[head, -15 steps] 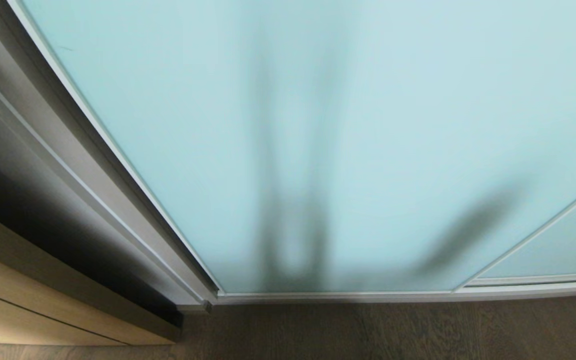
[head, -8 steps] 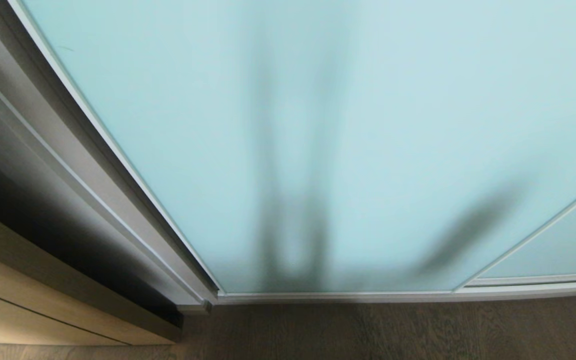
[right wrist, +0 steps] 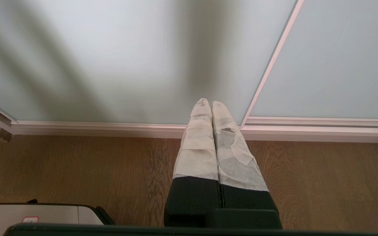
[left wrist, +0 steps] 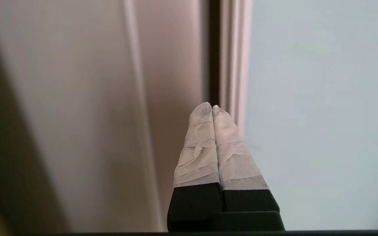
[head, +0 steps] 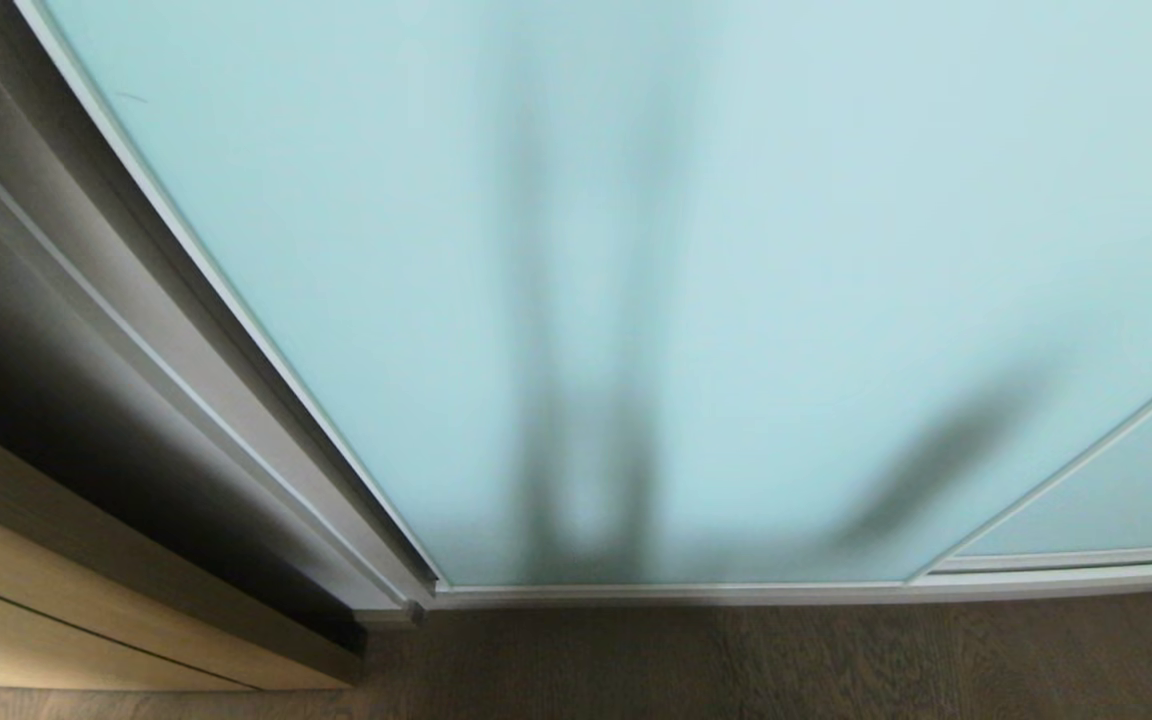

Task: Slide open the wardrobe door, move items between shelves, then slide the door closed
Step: Open the door

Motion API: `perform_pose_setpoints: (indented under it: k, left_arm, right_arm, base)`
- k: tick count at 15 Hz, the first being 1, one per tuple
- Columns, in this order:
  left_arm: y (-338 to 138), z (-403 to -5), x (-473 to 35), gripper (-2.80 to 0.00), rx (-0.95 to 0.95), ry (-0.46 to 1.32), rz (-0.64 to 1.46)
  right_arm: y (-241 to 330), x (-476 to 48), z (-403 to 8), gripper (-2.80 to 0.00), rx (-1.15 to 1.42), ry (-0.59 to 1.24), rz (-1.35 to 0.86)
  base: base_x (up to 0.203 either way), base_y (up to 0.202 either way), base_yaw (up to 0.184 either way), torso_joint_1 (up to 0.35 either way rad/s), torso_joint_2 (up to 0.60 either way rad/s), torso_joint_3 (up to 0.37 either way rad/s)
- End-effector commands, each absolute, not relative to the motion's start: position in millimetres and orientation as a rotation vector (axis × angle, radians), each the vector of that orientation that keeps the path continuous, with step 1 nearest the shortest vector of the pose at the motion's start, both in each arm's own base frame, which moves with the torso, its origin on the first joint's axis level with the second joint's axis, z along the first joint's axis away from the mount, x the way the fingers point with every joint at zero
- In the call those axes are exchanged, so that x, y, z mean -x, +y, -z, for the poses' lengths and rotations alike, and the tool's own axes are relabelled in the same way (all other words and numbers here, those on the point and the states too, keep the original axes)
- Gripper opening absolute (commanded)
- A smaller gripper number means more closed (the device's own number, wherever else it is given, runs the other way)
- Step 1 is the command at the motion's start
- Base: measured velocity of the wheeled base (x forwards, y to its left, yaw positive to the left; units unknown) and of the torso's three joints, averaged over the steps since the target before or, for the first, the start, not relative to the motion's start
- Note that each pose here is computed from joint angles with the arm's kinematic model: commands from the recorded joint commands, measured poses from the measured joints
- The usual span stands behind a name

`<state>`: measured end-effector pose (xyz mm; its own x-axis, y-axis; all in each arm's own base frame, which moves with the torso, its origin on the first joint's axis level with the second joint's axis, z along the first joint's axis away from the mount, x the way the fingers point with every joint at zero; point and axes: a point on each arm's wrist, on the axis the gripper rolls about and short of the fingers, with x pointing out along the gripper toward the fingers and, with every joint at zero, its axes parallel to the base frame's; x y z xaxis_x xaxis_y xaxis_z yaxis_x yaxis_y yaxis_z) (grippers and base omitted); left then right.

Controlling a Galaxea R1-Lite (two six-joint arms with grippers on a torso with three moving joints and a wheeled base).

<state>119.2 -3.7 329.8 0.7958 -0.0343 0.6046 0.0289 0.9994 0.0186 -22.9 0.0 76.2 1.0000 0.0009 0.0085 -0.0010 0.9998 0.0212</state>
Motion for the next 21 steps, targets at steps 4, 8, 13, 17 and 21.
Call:
perform_pose_setpoints:
  k: [4, 8, 13, 17, 21]
  left_arm:
    - [-6, -322, -146, -2.8, -0.029, -0.591, 0.087]
    - [-6, -334, -169, -2.8, -0.023, -0.599, 0.072]
    - [-7, -334, -186, -2.8, -0.024, -0.576, 0.07]
    - [-13, -338, -202, -2.8, -0.017, -0.572, 0.1]
    - [-27, -339, -212, -2.8, -0.007, -0.568, 0.154]
  right_arm:
    - [0, 23, -76, -2.8, -0.021, -0.008, -0.002]
    - [0, 23, -76, -2.8, -0.021, -0.008, -0.002]
    - [0, 23, -76, -2.8, -0.021, -0.006, -0.001]
    - [0, 23, -76, -2.8, -0.021, -0.008, 0.0]
    - [0, 23, -76, -2.8, -0.021, -0.007, -0.001]
  base:
    - [0.0, 0.0, 0.0, 0.0, 0.0, 0.0]
    - [0.0, 0.0, 0.0, 0.0, 0.0, 0.0]
    - [0.0, 0.0, 0.0, 0.0, 0.0, 0.0]
    - [0.0, 0.0, 0.0, 0.0, 0.0, 0.0]
    - [0.0, 0.0, 0.0, 0.0, 0.0, 0.0]
